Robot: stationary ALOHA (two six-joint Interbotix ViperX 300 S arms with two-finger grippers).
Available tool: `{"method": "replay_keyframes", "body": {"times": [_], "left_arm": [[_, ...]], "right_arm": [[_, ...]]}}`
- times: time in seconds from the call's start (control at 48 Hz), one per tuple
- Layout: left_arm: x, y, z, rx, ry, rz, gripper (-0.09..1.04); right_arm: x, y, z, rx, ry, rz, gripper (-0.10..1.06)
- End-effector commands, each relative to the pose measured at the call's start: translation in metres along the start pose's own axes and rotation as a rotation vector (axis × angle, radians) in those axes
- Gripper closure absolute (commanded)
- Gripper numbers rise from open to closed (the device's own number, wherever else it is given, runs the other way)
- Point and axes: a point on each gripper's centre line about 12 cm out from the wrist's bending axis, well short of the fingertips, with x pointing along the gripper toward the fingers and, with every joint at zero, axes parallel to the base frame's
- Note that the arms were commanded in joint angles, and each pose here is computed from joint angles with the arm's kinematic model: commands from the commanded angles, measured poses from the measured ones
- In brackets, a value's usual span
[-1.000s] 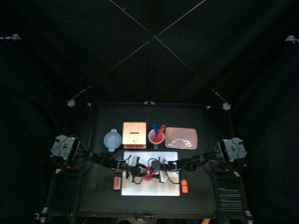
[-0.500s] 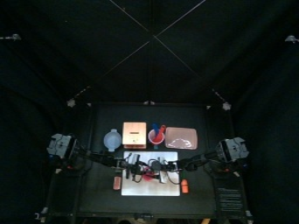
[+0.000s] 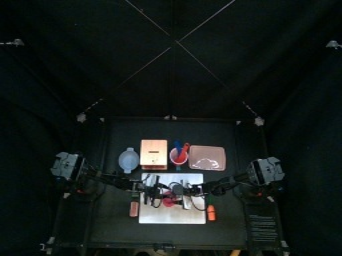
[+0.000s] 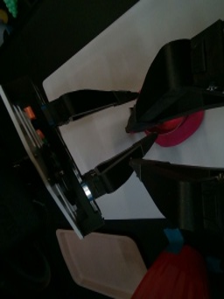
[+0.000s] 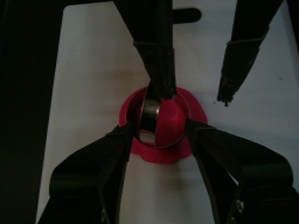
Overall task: Get the cutter from the drawer then cut the dough then place the extra dough in the bowl
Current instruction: Cut the dough
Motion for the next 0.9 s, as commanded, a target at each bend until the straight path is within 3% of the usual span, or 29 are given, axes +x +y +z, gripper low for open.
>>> {"method": "replay_keyframes", "body": {"times": [0.021, 0.292, 0.604, 0.896], "left_arm": [[-0.006, -0.001, 0.011, 0.002, -0.037, 0.001, 0.22], [-0.017, -0.010, -0.016, -0.038, 0.042, -0.007, 0.24], [-0.015, -0.028, -0.035, -0.040, 0.044, -0.012, 0.46], [0.000, -0.045, -0.051, -0.039, 0.086, -0.031, 0.49]], "right_arm": [[-0.011, 0.002, 0.024, 0.006, -0.067, 0.008, 0.12], [-0.010, 0.006, 0.035, 0.012, -0.023, 0.015, 0.12], [-0.011, 0.008, 0.054, 0.015, 0.066, 0.018, 0.12], [-0.011, 0.005, 0.066, 0.026, 0.112, 0.014, 0.12]]}}
